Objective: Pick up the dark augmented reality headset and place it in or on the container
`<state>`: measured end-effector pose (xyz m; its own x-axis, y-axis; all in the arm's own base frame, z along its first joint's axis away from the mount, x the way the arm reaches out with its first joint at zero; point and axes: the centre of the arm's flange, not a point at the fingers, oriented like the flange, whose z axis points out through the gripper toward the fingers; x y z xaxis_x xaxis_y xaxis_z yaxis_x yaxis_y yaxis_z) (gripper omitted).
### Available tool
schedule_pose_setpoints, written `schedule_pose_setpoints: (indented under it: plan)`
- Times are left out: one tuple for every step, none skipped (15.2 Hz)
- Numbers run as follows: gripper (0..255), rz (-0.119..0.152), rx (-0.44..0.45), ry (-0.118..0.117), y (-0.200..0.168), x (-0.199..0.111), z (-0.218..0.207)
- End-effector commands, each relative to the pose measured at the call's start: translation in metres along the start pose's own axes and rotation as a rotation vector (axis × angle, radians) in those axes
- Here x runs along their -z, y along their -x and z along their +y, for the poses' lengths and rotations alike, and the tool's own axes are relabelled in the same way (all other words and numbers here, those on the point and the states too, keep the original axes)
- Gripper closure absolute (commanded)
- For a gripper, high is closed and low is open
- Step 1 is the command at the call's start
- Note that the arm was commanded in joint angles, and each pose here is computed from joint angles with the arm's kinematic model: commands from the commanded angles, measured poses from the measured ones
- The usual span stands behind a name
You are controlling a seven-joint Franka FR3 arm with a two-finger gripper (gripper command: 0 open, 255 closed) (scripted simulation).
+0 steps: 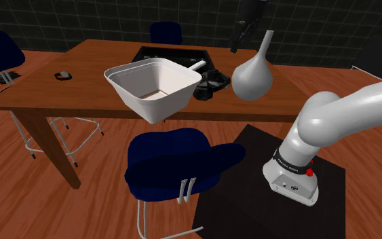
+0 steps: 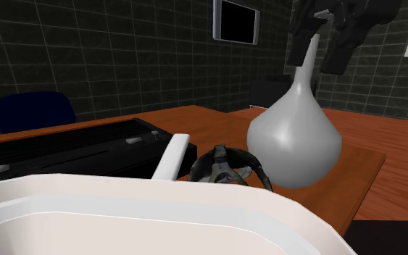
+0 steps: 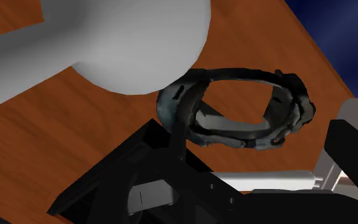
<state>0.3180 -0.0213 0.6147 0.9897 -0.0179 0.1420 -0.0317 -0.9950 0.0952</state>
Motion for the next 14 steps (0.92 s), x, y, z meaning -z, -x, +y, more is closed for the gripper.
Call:
schedule_pose_setpoints:
  plan:
    - [0, 0.0, 0.0, 0.0, 0.0, 0.0, 0.0]
    - [0, 0.003, -0.051, -0.007, -0.004, -0.01, -0.006]
    - [0, 0.006, -0.102, -0.015, -0.009, -0.019, -0.013]
    - [0, 0.009, -0.153, -0.022, -0.014, -0.029, -0.019]
    - [0, 0.012, -0.204, -0.029, -0.02, -0.038, -0.025]
    - [0, 0.015, -0.255, -0.037, -0.025, -0.048, -0.03]
    - [0, 0.018, -0.306, -0.044, -0.032, -0.057, -0.036]
    - [0, 0.021, -0.358, -0.051, -0.038, -0.066, -0.041]
    - [0, 0.024, -0.409, -0.059, -0.045, -0.076, -0.046]
    - [0, 0.027, -0.46, -0.066, -0.051, -0.085, -0.051]
    - [0, 0.03, -0.511, -0.073, -0.059, -0.094, -0.055]
    - [0, 0.031, -0.531, -0.076, -0.062, -0.098, -0.057]
    - [0, 0.031, -0.531, -0.076, -0.062, -0.103, -0.057]
    - [0, 0.031, -0.531, -0.076, -0.062, -0.108, -0.057]
